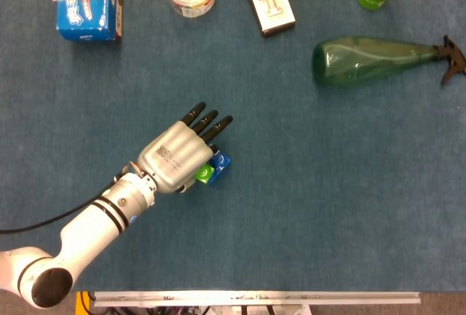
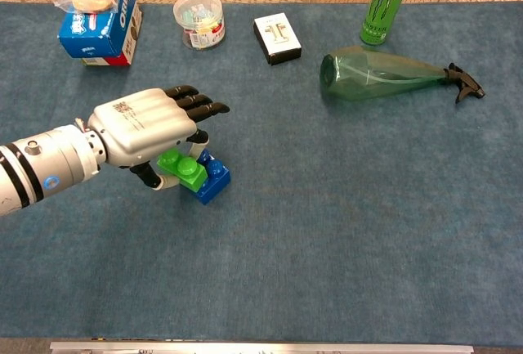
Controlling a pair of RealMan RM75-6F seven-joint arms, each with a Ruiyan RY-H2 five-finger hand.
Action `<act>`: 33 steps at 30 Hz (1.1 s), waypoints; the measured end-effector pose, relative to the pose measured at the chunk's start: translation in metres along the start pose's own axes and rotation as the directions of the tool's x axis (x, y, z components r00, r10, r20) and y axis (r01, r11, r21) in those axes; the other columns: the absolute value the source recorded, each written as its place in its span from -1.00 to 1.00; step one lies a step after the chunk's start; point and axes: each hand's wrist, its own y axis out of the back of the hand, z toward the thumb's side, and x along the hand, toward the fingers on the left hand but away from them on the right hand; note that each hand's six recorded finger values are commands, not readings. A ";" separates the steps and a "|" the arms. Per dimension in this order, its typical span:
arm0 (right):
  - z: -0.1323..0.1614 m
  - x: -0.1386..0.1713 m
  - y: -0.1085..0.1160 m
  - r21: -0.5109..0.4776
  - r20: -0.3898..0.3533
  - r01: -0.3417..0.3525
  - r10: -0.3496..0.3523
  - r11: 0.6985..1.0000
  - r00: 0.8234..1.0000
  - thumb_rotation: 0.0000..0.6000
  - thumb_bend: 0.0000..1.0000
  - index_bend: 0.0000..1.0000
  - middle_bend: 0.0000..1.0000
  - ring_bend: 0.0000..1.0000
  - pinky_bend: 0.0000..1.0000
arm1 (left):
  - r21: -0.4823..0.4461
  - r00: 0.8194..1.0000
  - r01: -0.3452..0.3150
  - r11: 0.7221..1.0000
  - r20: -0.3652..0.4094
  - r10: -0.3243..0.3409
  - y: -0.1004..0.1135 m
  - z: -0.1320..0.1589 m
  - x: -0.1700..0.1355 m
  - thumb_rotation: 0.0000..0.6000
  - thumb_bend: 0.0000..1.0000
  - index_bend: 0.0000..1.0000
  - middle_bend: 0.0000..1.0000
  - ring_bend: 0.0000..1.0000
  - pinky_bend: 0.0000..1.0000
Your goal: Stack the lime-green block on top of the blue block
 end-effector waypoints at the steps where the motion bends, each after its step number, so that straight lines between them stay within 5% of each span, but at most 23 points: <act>1: 0.000 0.000 0.000 0.000 0.000 0.000 0.000 1.000 1.000 1.00 0.05 -0.02 -0.26 -0.37 -0.03 | -0.004 1.000 0.003 1.000 -0.003 -0.003 0.000 0.000 0.001 1.00 -0.41 0.05 -1.00 -1.00 -0.97; 33: 0.001 -0.001 -0.001 0.000 -0.001 -0.008 0.008 1.000 1.000 1.00 0.05 -0.02 -0.26 -0.37 -0.03 | -0.008 1.000 0.026 1.000 0.003 -0.026 -0.002 0.005 0.008 1.00 -0.41 0.05 -1.00 -1.00 -0.97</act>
